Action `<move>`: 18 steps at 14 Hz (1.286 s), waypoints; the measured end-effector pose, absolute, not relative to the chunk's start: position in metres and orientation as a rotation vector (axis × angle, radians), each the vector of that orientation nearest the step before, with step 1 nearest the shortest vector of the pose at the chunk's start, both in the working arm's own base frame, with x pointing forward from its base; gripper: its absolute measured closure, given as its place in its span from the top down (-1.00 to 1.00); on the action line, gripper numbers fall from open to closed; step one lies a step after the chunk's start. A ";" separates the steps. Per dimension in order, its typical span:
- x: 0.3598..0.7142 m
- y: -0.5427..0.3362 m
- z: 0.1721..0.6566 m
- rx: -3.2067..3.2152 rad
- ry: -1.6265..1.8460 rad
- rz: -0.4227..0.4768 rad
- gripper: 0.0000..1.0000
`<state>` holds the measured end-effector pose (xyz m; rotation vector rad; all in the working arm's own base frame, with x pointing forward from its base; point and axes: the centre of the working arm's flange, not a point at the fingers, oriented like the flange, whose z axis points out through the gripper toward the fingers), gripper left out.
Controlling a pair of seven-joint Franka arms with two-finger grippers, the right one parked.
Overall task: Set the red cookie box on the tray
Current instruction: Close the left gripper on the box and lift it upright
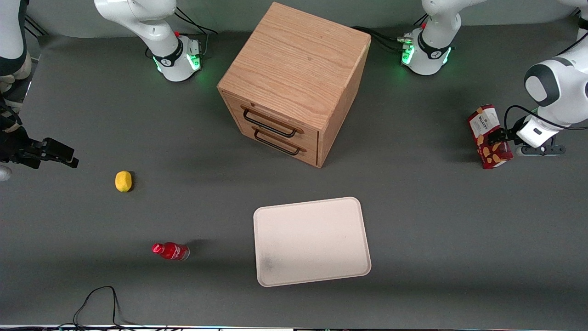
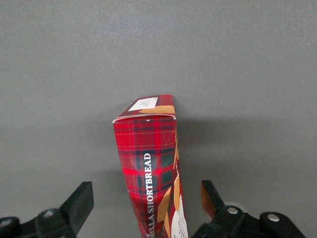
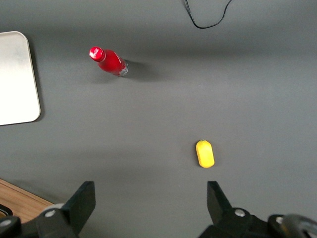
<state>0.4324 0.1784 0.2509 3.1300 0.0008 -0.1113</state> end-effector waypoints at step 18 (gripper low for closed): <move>0.427 0.177 0.232 3.087 0.101 -0.105 -0.69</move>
